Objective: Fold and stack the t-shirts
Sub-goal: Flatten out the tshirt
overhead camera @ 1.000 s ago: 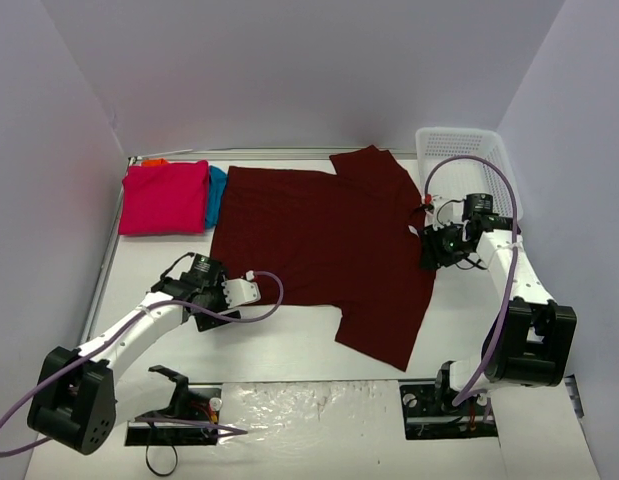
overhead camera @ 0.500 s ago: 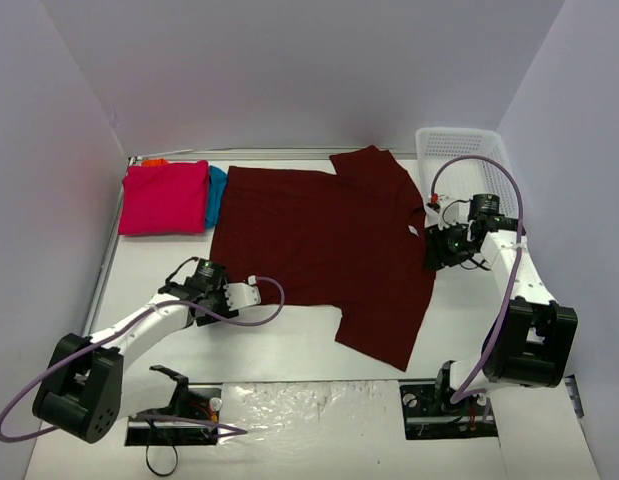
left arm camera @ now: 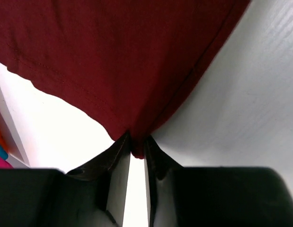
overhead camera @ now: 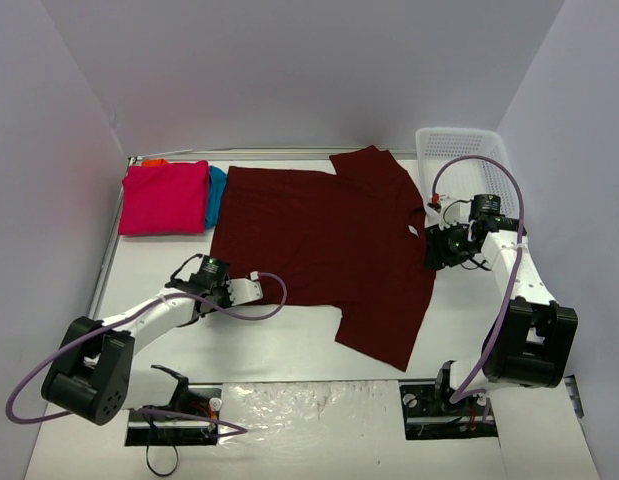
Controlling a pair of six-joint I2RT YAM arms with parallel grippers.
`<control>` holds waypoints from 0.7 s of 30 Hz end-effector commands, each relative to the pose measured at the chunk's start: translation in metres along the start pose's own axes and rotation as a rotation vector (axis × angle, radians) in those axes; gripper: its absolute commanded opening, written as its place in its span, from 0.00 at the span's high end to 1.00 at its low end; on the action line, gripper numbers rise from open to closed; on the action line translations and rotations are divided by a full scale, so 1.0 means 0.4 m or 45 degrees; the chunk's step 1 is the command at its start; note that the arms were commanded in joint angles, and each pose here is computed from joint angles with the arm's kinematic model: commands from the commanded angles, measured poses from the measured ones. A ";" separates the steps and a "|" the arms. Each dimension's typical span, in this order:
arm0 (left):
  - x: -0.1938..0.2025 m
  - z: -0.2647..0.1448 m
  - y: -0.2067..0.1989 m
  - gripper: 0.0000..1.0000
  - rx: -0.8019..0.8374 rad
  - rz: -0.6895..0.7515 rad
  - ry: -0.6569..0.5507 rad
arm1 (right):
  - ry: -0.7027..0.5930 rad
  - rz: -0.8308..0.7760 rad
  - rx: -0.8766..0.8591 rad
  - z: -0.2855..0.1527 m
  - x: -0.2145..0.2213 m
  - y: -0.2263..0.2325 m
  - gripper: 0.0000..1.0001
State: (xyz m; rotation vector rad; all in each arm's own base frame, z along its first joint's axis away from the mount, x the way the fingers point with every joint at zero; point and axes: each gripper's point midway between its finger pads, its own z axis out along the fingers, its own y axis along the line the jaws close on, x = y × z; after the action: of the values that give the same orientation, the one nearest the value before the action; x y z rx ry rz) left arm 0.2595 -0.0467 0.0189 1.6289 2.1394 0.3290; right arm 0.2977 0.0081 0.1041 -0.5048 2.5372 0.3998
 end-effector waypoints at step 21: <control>-0.052 -0.050 0.012 0.98 0.218 -0.128 0.036 | 0.348 -0.477 -0.060 -0.064 0.021 0.142 0.77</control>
State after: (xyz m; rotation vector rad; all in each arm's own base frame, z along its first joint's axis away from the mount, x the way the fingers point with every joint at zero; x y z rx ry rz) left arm 0.2603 -0.0648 0.0442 1.6428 2.2384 0.1642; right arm 0.2908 0.0401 0.1317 -0.8578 2.5128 0.3228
